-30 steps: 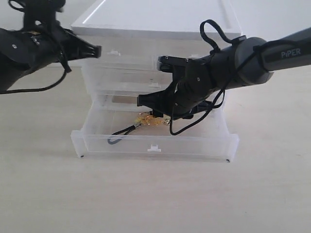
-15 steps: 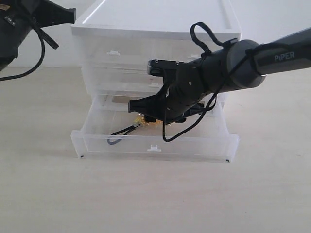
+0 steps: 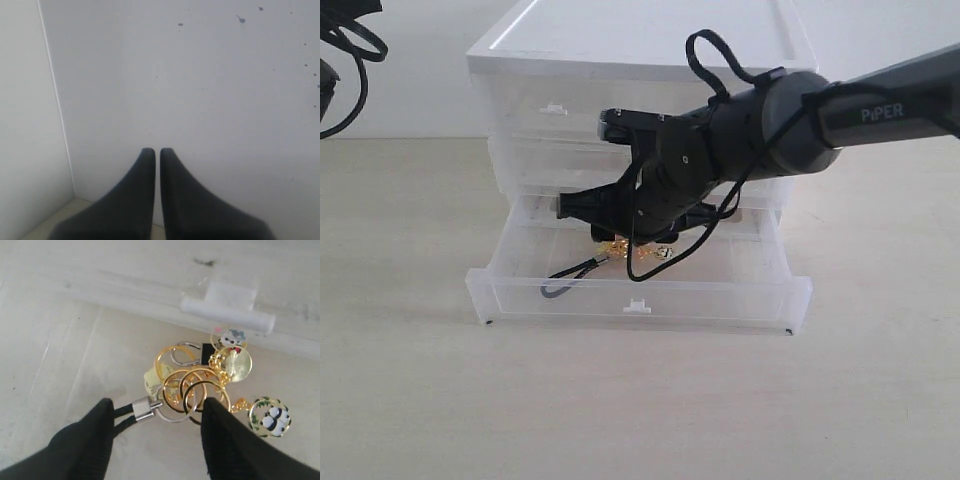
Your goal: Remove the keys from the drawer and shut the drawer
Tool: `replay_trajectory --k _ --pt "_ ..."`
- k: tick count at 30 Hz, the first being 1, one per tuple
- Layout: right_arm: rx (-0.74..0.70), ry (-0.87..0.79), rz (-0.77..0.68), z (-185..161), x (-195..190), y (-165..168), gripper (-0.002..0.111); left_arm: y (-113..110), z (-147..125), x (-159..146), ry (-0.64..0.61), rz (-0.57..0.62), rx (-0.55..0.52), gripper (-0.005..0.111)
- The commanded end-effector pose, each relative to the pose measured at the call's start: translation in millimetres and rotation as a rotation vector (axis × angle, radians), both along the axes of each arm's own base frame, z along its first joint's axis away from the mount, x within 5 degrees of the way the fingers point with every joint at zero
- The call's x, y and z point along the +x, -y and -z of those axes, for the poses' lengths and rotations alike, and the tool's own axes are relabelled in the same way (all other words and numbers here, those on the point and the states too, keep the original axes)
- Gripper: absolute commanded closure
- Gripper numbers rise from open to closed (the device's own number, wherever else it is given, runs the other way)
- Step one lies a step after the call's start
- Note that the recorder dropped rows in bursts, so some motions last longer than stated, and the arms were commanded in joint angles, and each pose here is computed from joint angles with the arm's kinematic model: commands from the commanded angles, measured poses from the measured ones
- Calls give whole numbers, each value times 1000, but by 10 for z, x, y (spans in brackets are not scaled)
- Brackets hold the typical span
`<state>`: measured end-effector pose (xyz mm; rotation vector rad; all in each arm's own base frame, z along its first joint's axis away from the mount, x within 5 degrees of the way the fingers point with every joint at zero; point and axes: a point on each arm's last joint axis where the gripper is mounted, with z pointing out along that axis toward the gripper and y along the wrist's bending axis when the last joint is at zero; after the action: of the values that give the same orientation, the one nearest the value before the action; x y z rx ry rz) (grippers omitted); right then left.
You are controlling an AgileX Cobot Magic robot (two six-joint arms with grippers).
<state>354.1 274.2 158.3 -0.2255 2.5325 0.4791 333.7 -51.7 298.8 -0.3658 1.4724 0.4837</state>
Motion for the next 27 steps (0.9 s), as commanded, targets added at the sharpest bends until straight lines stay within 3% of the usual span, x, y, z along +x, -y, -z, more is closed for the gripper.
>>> replay_trajectory --k 1,18,23,25,27 --pt "-18 -34 5 119 4 -9 61 -11 -15 -24 1 -14 -1 103" --pt "3 -67 22 285 -23 -87 61 -6 -10 -21 -3 -8 -3 103" --pt "-46 -76 -32 111 -88 -50 61 -6 -10 -21 -3 -8 -3 103" --pt "-45 -43 -59 -109 -119 -26 62 -6 -10 -21 -3 -8 -3 103" --pt "-44 0 -91 -320 -149 0 70 -6 -10 -21 -3 -8 -3 103"
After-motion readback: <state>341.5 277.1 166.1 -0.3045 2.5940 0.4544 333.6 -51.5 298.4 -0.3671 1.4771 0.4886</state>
